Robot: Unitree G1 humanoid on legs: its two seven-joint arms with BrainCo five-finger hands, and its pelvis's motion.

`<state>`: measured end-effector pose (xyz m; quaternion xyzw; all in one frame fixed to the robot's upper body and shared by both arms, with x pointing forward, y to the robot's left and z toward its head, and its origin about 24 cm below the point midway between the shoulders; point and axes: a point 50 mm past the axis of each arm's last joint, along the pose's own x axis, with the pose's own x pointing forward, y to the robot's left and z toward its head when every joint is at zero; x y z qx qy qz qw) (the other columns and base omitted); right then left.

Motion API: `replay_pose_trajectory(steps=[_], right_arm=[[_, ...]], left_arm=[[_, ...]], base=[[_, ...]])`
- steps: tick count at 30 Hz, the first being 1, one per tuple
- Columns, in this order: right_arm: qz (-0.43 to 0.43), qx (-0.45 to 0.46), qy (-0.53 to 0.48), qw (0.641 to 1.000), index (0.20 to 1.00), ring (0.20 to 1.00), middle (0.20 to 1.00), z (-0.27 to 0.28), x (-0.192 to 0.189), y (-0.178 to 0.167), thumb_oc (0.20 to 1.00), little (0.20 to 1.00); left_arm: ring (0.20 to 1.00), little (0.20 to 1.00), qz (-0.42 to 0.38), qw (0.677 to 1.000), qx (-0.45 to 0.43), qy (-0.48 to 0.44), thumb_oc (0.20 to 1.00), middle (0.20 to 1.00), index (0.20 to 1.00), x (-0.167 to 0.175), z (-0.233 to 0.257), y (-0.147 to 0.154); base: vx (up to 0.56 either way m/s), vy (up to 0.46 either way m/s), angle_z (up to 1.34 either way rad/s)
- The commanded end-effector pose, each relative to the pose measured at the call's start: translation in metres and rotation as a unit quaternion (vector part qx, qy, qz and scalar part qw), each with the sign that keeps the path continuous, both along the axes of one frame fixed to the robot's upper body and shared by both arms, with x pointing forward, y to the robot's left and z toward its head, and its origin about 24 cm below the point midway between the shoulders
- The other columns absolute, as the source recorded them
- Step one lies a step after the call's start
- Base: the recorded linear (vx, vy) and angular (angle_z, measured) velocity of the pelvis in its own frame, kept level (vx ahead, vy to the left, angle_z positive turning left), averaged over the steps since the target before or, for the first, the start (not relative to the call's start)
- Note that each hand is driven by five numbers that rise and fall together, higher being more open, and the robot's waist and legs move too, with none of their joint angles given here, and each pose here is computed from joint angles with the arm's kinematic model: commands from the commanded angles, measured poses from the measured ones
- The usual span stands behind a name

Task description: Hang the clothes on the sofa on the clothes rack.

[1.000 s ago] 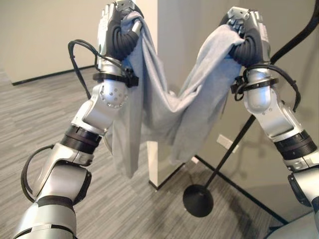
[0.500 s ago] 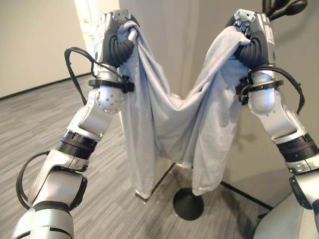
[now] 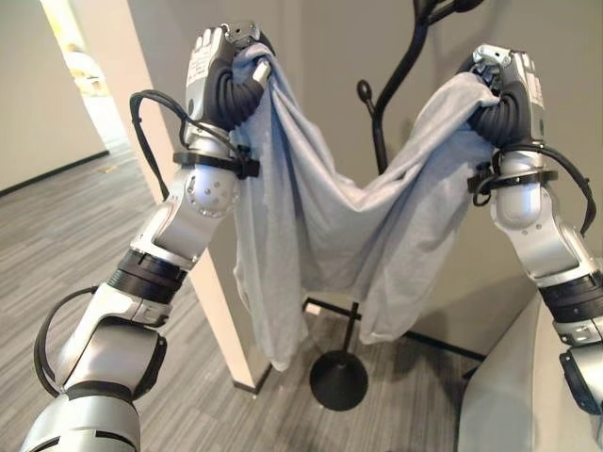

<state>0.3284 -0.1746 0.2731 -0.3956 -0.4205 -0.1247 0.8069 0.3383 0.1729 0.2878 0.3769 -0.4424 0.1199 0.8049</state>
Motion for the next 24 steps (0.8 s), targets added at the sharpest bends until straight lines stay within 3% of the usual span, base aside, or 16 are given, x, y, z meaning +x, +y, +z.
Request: replay_pose_trajectory(steps=[1,15,24], right_arm=[[-0.054,-0.017,-0.067,0.996,0.2,0.2,0.2,0.039,-0.01,-0.028,0.2,0.2],[-0.1,-0.046,-0.038,0.993,0.2,0.2,0.2,0.036,-0.009,-0.054,0.2,0.2],[-0.145,-0.078,-0.104,0.981,0.2,0.2,0.2,0.093,-0.015,-0.065,0.2,0.2]], left_arm=[[0.2,0.2,0.022,0.999,-0.015,-0.041,0.2,0.2,0.2,-0.004,0.024,0.011],[0.2,0.2,0.034,0.999,0.003,-0.039,0.2,0.2,0.2,-0.003,0.027,0.017],[0.2,0.2,0.039,0.993,0.051,-0.094,0.2,0.2,0.2,-0.007,0.073,0.007]], base=[[0.04,-0.072,-0.16],[0.02,-0.054,-0.06],[0.01,-0.023,0.0]])
